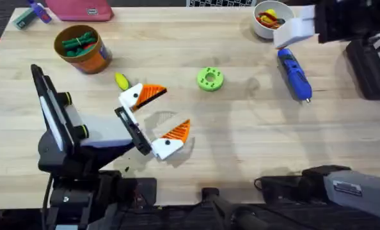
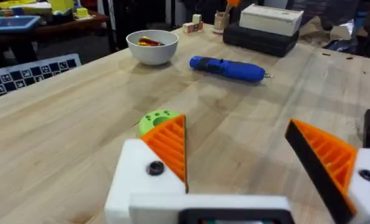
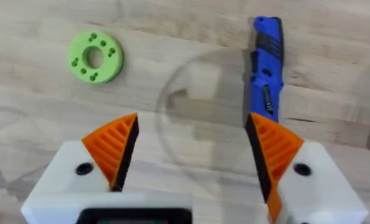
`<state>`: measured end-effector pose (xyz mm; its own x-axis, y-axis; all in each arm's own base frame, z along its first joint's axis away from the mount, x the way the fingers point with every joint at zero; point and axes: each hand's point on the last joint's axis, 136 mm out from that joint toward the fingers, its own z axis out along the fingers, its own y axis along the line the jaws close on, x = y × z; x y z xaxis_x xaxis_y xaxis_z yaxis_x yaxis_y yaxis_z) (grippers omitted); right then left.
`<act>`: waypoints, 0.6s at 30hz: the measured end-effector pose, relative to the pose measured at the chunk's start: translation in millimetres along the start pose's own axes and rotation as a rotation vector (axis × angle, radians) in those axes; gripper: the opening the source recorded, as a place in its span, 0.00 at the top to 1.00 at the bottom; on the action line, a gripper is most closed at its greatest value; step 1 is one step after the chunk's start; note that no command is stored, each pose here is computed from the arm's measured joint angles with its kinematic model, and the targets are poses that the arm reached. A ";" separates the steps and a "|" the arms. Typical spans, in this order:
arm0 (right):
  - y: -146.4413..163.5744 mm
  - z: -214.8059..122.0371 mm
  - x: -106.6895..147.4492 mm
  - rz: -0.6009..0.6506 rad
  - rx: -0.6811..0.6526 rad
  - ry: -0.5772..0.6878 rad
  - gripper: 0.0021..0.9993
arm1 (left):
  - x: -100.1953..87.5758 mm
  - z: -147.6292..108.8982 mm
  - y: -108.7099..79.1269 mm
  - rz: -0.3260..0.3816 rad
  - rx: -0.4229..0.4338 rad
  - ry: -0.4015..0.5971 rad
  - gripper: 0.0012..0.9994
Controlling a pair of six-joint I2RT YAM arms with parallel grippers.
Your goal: Pick up the gripper from the table and insert it into the empty holder that is missing its gripper. Then pick up a screw, insert it into the mounting hole, and use the screwdriver to tighten it. Finally, clean up the table by picking up the vegetable and placing it into the bucket.
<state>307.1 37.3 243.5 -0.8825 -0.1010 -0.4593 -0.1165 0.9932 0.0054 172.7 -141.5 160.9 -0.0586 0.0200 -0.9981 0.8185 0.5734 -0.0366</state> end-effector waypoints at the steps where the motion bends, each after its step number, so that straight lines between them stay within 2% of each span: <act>1: -4.3 1.2 -1.2 0.012 0.006 -0.001 0.01 | -0.1 0.0 0.0 0.000 0.000 0.000 0.01; 8: -26.8 18.7 -2.3 0.075 0.037 0.040 0.01 | 0.0 0.0 0.0 0.000 0.000 0.000 0.01; 18: -28.8 40.9 1.2 0.080 0.036 0.110 0.01 | -0.1 0.0 0.0 0.000 0.000 0.000 0.01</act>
<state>328.0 11.0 206.5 -0.9330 -0.0250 -0.3589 -0.0287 0.9996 0.0051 172.7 -141.5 161.0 -0.0583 0.0200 -0.9981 0.8185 0.5734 -0.0363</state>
